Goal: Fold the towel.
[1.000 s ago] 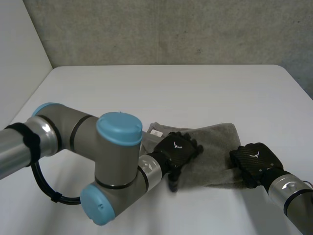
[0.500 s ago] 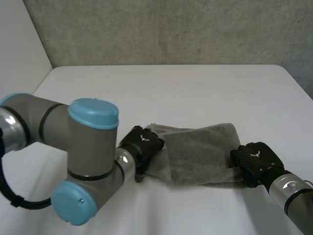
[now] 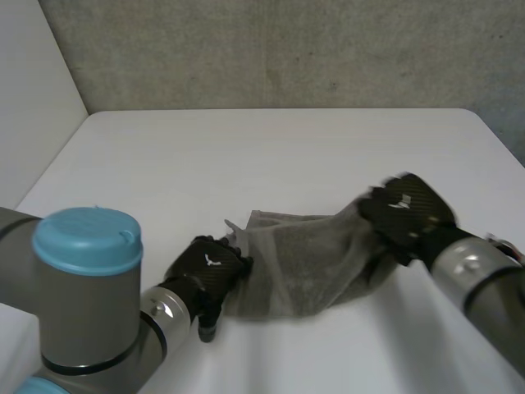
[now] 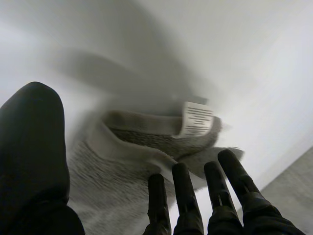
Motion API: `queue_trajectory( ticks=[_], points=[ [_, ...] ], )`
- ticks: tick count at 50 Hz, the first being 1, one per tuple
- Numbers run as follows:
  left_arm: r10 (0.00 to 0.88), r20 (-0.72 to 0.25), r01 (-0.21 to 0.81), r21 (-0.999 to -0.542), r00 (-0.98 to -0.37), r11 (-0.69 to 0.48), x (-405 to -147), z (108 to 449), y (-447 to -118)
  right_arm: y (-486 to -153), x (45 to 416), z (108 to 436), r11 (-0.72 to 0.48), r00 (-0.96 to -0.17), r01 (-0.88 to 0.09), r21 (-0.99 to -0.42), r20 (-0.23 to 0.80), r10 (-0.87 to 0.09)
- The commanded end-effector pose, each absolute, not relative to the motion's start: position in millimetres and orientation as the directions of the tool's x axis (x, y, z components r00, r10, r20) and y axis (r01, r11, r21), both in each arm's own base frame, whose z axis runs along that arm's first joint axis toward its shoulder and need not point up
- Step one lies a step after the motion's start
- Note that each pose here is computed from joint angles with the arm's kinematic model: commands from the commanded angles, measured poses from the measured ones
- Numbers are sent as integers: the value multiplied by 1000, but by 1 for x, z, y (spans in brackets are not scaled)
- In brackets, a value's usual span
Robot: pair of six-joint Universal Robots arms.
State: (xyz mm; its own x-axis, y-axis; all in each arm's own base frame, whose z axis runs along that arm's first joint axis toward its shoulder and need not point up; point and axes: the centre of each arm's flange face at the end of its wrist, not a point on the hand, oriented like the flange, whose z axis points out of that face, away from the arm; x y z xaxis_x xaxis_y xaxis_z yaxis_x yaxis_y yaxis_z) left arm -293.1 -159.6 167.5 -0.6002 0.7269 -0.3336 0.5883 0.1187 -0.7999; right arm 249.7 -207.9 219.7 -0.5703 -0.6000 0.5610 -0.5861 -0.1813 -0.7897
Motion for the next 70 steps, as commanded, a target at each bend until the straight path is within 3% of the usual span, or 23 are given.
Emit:
queue_trajectory(
  ticks=[1,3,8,15,17,19,20,22,23,25,27,30,37,42,44,58,63,70],
  points=[
    [635,-299,498,-853,-713,158,-272,194,-179,-166,323,228,-356,-402,-508,-784,582,-707],
    [576,-250,421,-888,-779,184,-261,208,-189,-145,349,219,-400,-321,-477,-782,579,-750],
    [486,-192,322,-925,-853,200,-242,226,-203,-132,371,191,-394,-245,-489,-778,556,-794],
    [435,-166,274,-941,-885,198,-231,236,-212,-134,372,176,-335,-268,-516,-788,521,-810],
    [433,-166,269,-945,-886,188,-232,238,-214,-135,371,181,-303,-302,-503,-810,493,-816],
    [434,-167,261,-951,-885,167,-235,240,-219,-139,364,206,-213,-417,-423,-881,398,-817],
    [434,-167,261,-951,-885,167,-235,240,-219,-139,364,206,-213,-418,-423,-881,398,-817],
    [438,-165,247,-959,-884,139,-243,242,-225,-142,353,229,-108,-515,-323,-940,270,-813],
    [438,-165,247,-959,-884,139,-243,242,-226,-142,353,229,-108,-516,-322,-941,270,-813],
    [453,-159,244,-961,-877,134,-250,241,-227,-155,334,243,-17,-600,-244,-970,165,-783],
    [491,-145,233,-965,-859,123,-268,241,-225,-165,322,254,9,-646,-205,-979,128,-752],
    [522,-120,214,-969,-844,123,-283,240,-223,-184,299,262,35,-711,-183,-982,108,-695],
    [590,-43,176,-970,-806,169,-316,226,-214,-209,280,258,65,-750,-183,-981,96,-655],
    [622,4,172,-960,-783,223,-336,207,-206,-217,278,239,120,-742,-204,-972,73,-667],
    [604,19,173,-950,-797,258,-341,191,-210,-223,284,214,184,-732,-237,-954,51,-679],
    [522,7,214,-907,-853,363,-336,143,-222,-244,300,141,334,-722,-308,-891,-9,-692],
    [511,-7,245,-883,-859,400,-325,130,-217,-243,313,130,331,-702,-322,-887,-11,-712],
    [497,-7,233,-889,-868,395,-321,136,-222,-244,322,131,315,-694,-323,-892,-4,-720]
  ],
)
